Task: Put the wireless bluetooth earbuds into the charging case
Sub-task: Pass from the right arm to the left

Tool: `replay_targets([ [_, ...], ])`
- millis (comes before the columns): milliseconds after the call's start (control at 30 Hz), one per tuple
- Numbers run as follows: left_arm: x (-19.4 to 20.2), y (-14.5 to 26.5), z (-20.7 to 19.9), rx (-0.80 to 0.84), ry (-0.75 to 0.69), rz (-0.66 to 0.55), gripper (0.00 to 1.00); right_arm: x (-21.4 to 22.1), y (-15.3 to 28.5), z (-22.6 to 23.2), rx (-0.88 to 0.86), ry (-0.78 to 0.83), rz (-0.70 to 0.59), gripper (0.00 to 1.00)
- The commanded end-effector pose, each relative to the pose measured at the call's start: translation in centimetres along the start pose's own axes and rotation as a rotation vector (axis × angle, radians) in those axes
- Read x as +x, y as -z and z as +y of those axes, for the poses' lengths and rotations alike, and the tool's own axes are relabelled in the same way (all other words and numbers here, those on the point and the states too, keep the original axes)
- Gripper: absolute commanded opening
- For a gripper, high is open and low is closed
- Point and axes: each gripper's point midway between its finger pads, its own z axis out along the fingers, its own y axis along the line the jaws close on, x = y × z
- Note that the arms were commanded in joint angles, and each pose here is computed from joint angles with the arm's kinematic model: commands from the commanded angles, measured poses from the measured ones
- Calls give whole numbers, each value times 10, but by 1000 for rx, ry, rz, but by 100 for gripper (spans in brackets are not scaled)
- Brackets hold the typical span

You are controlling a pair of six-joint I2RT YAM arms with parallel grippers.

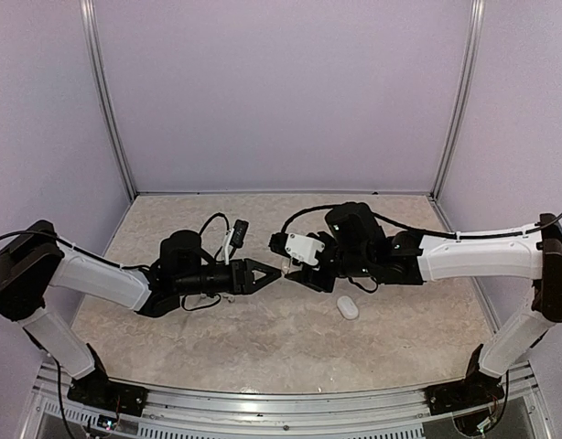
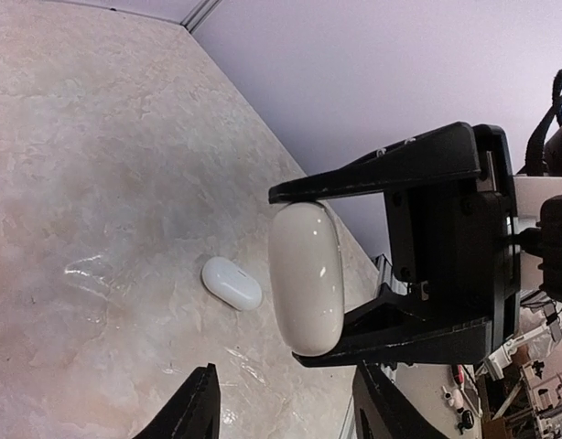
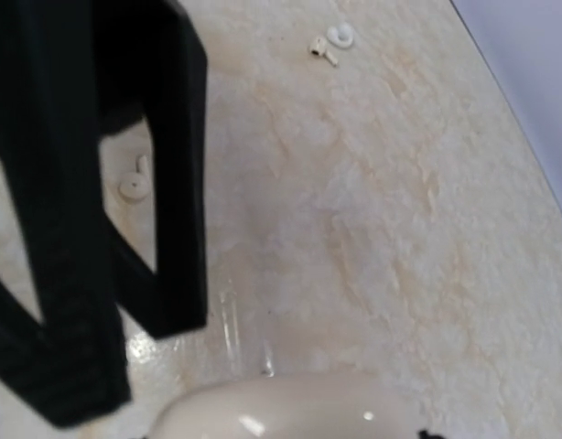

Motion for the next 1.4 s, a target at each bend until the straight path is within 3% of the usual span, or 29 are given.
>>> replay_targets([
  [0, -12, -6, -21, 92, 2, -36, 51, -20, 12, -2, 20, 16, -75, 45],
  [433, -17, -13, -31, 130, 2, -49, 50, -27, 11, 7, 10, 29, -84, 46],
  [1000, -18, -15, -29, 115, -14, -45, 24, -23, 10, 8, 23, 31, -67, 50],
  [1100, -18, -14, -29, 110, -25, -43, 19, -23, 11, 5, 37, 28, -70, 58],
  [1300, -20, -9, -21, 93, -64, -32, 15, -28, 23, -1, 71, -9, -111, 92],
  [1367, -22, -5, -19, 90, -103, -22, 15, -32, 31, -2, 65, -25, -141, 99],
])
